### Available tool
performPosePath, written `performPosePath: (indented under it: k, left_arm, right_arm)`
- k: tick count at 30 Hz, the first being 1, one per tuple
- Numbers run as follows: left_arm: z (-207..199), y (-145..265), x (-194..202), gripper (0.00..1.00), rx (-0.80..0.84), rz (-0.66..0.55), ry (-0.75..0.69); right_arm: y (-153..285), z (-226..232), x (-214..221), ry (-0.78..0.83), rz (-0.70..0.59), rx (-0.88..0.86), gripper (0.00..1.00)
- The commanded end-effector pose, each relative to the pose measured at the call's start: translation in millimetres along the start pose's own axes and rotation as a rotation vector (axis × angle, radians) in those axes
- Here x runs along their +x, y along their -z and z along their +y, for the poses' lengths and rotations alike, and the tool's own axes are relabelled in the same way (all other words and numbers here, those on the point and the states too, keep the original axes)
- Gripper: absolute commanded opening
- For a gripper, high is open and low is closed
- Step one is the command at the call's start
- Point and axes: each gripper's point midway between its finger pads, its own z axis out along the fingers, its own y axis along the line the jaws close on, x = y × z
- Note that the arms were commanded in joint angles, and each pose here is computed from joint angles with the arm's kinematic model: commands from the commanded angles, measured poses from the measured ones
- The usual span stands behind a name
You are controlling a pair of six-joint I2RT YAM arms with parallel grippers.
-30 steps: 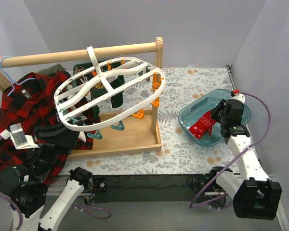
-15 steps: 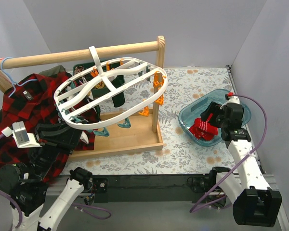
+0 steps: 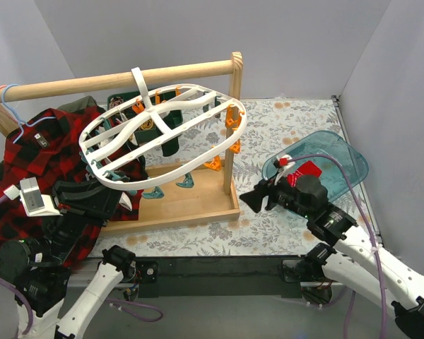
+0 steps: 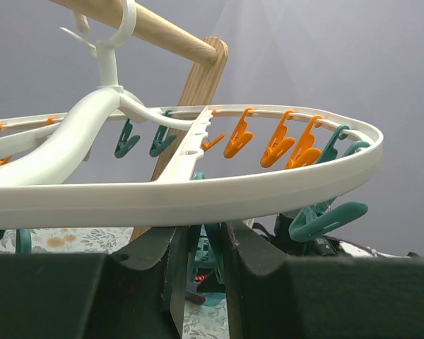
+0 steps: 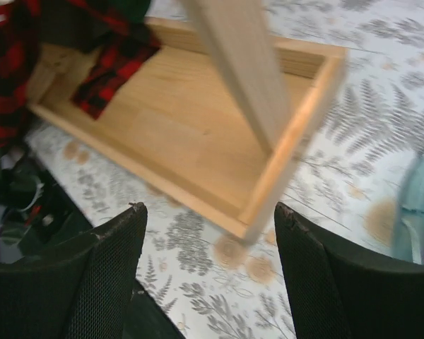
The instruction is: Remove the socks clipped to the hanger
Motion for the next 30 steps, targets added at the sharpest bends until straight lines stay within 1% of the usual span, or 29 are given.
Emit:
performPosePath:
  k: [1,2,3,4,5,7,8,9,10,11,12,13,14,15,16,18,19,20,22,23,26,30]
  left_arm:
    - [-1.6,-1.5,22.0,0.00,0.028,0.107,0.026]
    - [-1.7,-1.4,22.5,0.00,0.028,0.109,0.028]
    - [-1.4,-1.3,22.2,0.00,0.026,0.107,0.029]
    - [-1.9,-0.4,21.9,0.00,0.027,0.105,0.030]
    - [-2.2,-0.4,22.0,0.00,0.028,0.106,0.032]
    - [-1.3,0.8,21.6,0.00,0.023,0.101,0.031]
    - [-1.9,1.5,21.7,0.00,0.024,0.101,0.034]
    - [-0.4,1.9,22.7,0.00,0.019,0.100,0.033]
    - [-0.3,2.8,22.0,0.00,0.017,0.096,0.035]
    - [-0.6,3.5,21.6,0.00,0.016,0.094,0.036]
    - [-0.2,3.6,22.6,0.00,0.016,0.097,0.037]
    - [-0.5,4.5,21.8,0.00,0.014,0.094,0.038]
    - [-0.3,5.6,21.8,0.00,0.011,0.092,0.041]
    - [1.1,6.1,23.3,0.00,0.006,0.094,0.042]
    - [1.3,6.6,23.7,0.00,0.005,0.093,0.046]
    - [1.4,8.3,23.0,0.00,0.000,0.086,0.055]
    - [2.1,8.3,24.1,0.00,-0.001,0.087,0.057]
    - [2.2,8.6,23.5,0.00,-0.002,0.084,0.059]
    - [2.4,8.7,23.2,0.00,-0.004,0.081,0.063]
    - [1.8,9.0,22.6,0.00,-0.003,0.079,0.063]
    - [0.7,10.1,21.5,0.00,-0.001,0.076,0.064]
    - [-0.3,10.3,20.1,0.00,0.001,0.072,0.064]
  right_arm:
    - [-19.6,57.7,-13.8,0.068,-0.107,-0.176,0.77]
    - [-21.7,86.4,-13.8,0.111,-0.122,-0.258,0.77]
    - [-34.2,99.1,-9.4,0.139,-0.097,-0.275,0.77]
    - [-40.9,110.6,-12.3,0.164,-0.112,-0.281,0.78]
    - [-41.7,141.4,-14.0,0.190,-0.138,-0.358,0.78]
    - [-63.8,168.4,-14.1,0.242,-0.145,-0.389,0.79]
    - [-67.0,189.2,-18.8,0.246,-0.177,-0.431,0.82]
    - [-85.7,195.6,-8.7,0.261,-0.154,-0.424,0.83]
    - [-88.5,217.4,-28.2,0.269,-0.217,-0.456,0.83]
    - [-94.7,227.2,-33.2,0.276,-0.233,-0.469,0.84]
    - [-111.6,231.8,-23.5,0.295,-0.217,-0.466,0.85]
    - [-113.0,251.3,-45.3,0.290,-0.281,-0.501,0.85]
    - [-118.7,258.8,-48.1,0.288,-0.289,-0.517,0.86]
    - [-134.4,262.2,-37.4,0.297,-0.265,-0.520,0.87]
    - [-135.3,281.1,-55.7,0.287,-0.300,-0.563,0.87]
    - [-150.2,293.2,-49.6,0.293,-0.281,-0.593,0.87]
    - [-149.7,303.8,-47.4,0.298,-0.270,-0.643,0.87]
    - [-148.8,315.0,-58.2,0.280,-0.289,-0.665,0.87]
    - [-158.2,321.8,-49.6,0.277,-0.267,-0.682,0.87]
    - [-158.8,328.1,-55.0,0.269,-0.277,-0.694,0.87]
    - [-167.7,332.5,-46.2,0.261,-0.255,-0.704,0.86]
    - [-167.0,338.5,-39.0,0.247,-0.237,-0.723,0.85]
